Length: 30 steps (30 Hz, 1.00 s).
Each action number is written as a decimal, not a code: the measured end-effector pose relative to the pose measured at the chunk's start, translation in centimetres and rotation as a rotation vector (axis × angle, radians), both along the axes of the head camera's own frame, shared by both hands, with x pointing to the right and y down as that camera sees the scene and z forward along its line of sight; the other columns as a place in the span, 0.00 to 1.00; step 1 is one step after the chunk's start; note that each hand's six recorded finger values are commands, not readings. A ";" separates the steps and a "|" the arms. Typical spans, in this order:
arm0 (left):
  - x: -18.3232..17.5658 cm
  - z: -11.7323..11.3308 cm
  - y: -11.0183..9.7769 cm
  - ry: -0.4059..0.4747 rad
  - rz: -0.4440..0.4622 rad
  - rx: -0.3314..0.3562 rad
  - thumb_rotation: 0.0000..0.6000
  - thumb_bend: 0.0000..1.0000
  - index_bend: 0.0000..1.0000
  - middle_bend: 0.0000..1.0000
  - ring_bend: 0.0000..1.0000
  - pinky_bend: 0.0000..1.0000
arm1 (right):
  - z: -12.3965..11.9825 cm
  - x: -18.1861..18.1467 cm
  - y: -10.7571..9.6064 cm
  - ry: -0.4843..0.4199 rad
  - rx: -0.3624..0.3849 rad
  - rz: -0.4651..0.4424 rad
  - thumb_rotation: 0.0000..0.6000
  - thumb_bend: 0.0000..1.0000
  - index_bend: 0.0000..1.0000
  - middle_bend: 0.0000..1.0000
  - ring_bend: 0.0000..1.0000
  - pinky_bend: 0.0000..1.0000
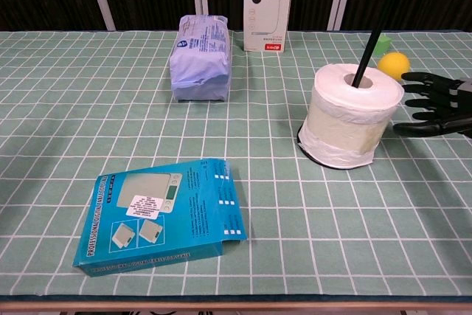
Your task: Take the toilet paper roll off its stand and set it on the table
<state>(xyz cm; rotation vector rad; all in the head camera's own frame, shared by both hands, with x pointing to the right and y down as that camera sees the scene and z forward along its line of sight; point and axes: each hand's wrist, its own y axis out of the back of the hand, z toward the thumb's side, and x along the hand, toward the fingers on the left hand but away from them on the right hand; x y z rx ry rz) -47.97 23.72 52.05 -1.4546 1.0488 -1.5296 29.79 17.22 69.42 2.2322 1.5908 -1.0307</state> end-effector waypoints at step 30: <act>-0.3 0.3 -0.3 -0.004 -0.013 -0.008 1.00 0.22 0.05 0.00 0.00 0.00 | 5.0 -6.2 -1.1 -0.052 -0.048 0.029 1.00 0.00 0.00 0.00 0.00 0.00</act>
